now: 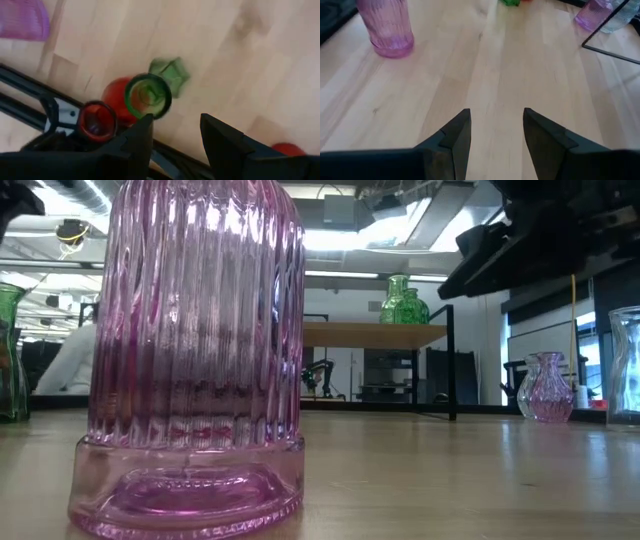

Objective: Sort vases onto shelf
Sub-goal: Put the green vase on the shelf aligned with the other green vases

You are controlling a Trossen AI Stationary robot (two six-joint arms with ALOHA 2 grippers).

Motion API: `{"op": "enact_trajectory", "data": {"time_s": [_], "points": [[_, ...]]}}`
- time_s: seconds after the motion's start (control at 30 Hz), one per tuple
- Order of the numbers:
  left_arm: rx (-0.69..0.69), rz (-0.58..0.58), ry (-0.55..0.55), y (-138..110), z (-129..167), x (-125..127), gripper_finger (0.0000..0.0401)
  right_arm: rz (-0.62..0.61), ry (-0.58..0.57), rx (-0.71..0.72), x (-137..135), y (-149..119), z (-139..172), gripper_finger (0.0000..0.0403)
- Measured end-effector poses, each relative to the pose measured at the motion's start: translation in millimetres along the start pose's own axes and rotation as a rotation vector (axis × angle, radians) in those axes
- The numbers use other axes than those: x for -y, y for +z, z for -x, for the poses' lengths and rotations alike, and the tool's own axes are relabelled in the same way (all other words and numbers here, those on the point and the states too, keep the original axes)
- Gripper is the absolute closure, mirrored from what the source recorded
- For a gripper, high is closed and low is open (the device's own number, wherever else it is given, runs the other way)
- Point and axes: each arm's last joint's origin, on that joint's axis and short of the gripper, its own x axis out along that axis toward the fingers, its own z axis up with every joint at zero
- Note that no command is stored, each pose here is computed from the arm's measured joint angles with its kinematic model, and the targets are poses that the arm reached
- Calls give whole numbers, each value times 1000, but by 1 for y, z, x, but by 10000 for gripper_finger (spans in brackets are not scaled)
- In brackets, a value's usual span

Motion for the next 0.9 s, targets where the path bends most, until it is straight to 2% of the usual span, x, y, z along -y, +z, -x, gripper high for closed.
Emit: {"op": "enact_trajectory", "data": {"time_s": [0.3, 0.5, 0.63, 0.83, 0.9], "points": [[7, -53, 44, -4, -21, -1, 244, -1, 0, 15, -1, 1, -2, 239], [22, -79, 0, -4, -32, 4, 254, 2, -1, 14, -1, 1, -2, 239], [23, -79, 3, -3, -33, 3, 288, 6, -1, 14, -1, 1, -2, 239], [15, -63, 2, 2, -34, 0, 365, 3, 0, 13, -1, 1, -2, 239], [14, -78, 1, 5, -33, -1, 375, -1, 0, 13, -1, 1, -2, 239]]}}
